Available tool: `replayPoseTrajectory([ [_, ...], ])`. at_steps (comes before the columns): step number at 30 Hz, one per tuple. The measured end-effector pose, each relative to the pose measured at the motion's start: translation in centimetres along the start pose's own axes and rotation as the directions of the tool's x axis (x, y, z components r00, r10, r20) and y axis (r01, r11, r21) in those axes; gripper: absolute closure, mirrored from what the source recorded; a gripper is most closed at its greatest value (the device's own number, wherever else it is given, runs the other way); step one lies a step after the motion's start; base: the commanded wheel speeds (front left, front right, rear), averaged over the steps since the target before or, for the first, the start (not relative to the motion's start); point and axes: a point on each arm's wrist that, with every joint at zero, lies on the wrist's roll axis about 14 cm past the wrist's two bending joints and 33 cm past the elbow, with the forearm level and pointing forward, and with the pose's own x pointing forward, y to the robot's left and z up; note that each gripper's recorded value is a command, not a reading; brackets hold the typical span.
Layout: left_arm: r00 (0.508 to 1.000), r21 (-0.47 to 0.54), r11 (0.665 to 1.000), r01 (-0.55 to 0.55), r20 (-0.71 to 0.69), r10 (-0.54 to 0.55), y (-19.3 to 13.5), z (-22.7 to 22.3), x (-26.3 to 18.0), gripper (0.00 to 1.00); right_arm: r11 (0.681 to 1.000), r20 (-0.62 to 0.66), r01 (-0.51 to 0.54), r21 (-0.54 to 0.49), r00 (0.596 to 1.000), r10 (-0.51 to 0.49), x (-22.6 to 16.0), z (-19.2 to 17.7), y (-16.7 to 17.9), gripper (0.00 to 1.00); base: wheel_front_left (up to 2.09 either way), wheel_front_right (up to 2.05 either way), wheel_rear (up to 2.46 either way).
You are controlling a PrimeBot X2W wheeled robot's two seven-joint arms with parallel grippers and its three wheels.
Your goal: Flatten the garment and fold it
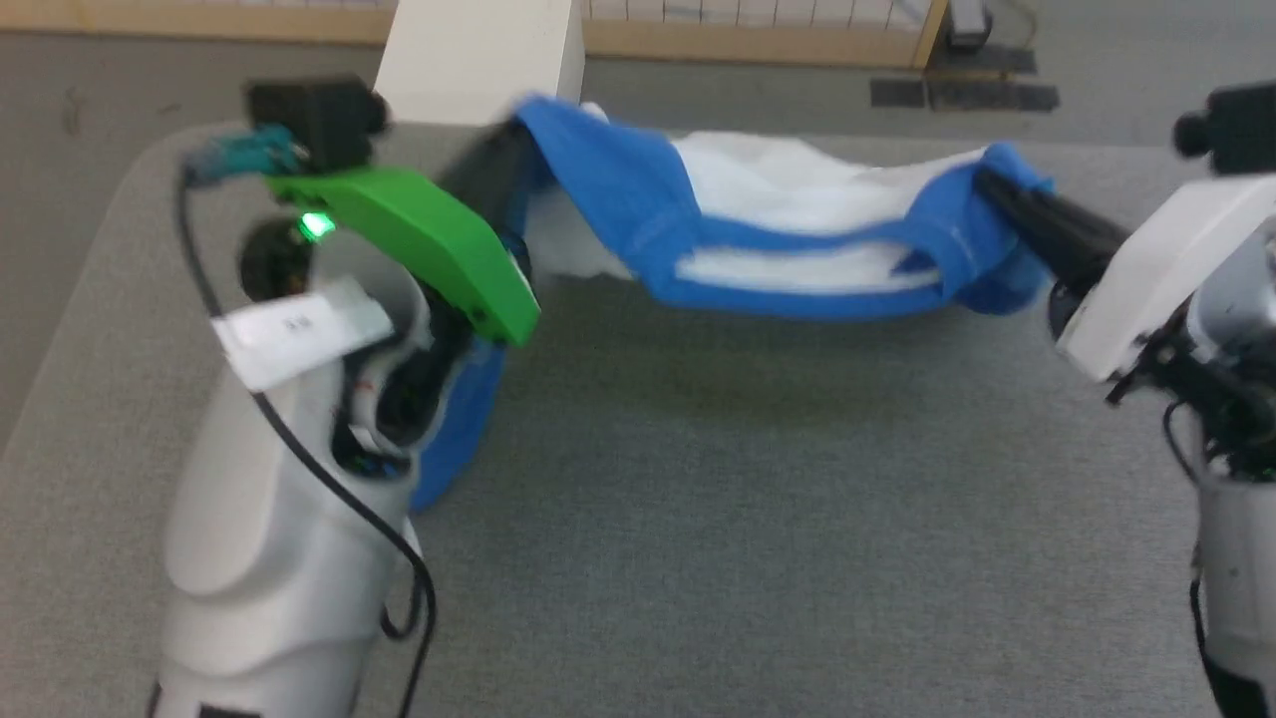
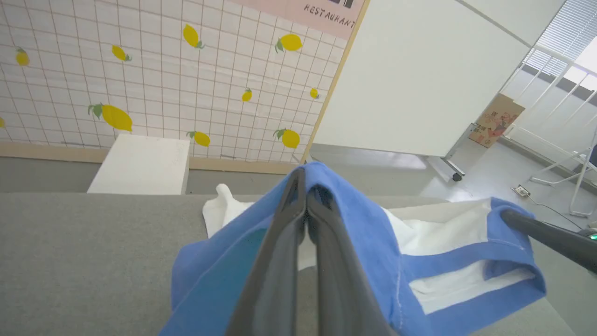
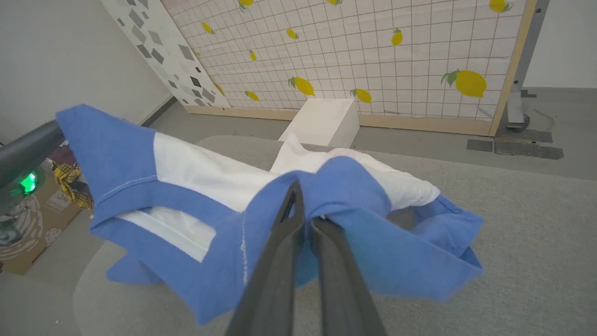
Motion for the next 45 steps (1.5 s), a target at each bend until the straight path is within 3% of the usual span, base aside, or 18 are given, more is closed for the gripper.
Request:
replayPoseTrajectory([
  [4, 0.980, 0.074, 0.997, 0.014, 0.199, -0.029, -1.5, 7.6, -0.6, 1.00, 0.999, 0.121, -0.020, -0.036, 0.992, 0.024, -2.7, 5.7, 1.4, 1.00, 0.00, 0.00, 0.00],
  [10, 0.921, 0.169, 0.985, 0.030, 0.379, -0.093, -4.4, 15.3, -2.3, 1.00, 0.995, 0.260, -0.018, -0.093, 0.965, 0.042, -6.4, 12.2, 3.3, 1.00, 0.00, 0.00, 0.00],
  [15, 0.871, 0.237, 0.972, 0.009, 0.475, -0.124, -5.8, 19.4, -3.6, 1.00, 0.992, 0.332, -0.036, -0.119, 0.940, 0.074, -8.3, 15.3, 5.1, 1.00, 0.00, 0.00, 0.00],
  [20, 0.869, 0.258, 0.966, -0.018, 0.481, -0.113, -5.4, 20.9, -3.0, 1.00, 0.989, 0.373, -0.047, -0.140, 0.923, 0.097, -8.9, 17.7, 6.4, 1.00, 0.00, 0.00, 0.00],
  [27, 0.919, 0.276, 0.958, -0.082, 0.394, -0.035, -2.5, 20.1, 0.4, 1.00, 0.986, 0.335, -0.008, -0.165, 0.940, 0.063, -6.7, 19.1, 5.8, 1.00, 0.00, 0.00, 0.00],
  [35, 0.948, 0.370, 0.913, -0.170, 0.314, 0.049, 1.1, 19.4, 6.1, 1.00, 0.974, 0.331, 0.098, -0.206, 0.943, -0.025, -1.9, 21.7, 3.1, 1.00, 0.00, 0.00, 0.00],
  [45, 0.911, 0.438, 0.857, -0.271, 0.404, 0.082, 4.1, 19.8, 13.5, 1.00, 0.958, 0.473, 0.208, -0.198, 0.876, -0.092, 5.0, 25.9, -0.9, 1.00, 0.00, 0.00, 0.00],
])
